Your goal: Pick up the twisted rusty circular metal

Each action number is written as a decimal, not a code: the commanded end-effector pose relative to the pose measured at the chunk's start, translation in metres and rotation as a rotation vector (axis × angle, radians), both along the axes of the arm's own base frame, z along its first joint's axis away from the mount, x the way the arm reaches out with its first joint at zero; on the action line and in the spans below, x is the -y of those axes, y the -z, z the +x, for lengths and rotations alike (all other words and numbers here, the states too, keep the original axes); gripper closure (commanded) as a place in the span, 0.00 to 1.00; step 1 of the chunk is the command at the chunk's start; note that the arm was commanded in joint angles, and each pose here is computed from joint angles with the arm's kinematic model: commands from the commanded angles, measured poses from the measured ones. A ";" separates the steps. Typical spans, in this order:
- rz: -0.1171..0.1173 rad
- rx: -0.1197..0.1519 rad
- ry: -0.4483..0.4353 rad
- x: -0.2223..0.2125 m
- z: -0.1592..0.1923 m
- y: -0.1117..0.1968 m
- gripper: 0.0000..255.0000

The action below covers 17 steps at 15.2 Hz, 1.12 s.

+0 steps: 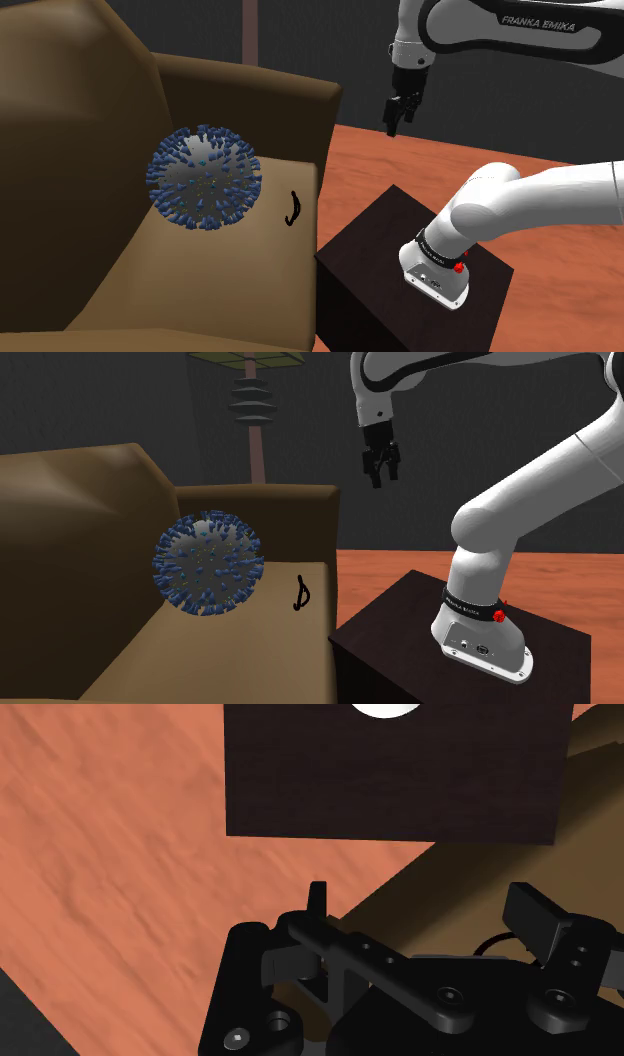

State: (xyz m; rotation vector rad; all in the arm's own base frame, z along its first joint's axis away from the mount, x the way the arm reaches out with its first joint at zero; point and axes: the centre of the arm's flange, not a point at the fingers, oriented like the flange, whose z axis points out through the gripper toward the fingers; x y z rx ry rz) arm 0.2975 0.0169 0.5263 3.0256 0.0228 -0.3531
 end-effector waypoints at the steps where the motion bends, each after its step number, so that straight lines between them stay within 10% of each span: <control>1: 0.000 0.000 0.000 0.000 0.000 0.000 0.00; 17: -0.110 -0.026 0.322 -0.128 0.091 0.152 0.00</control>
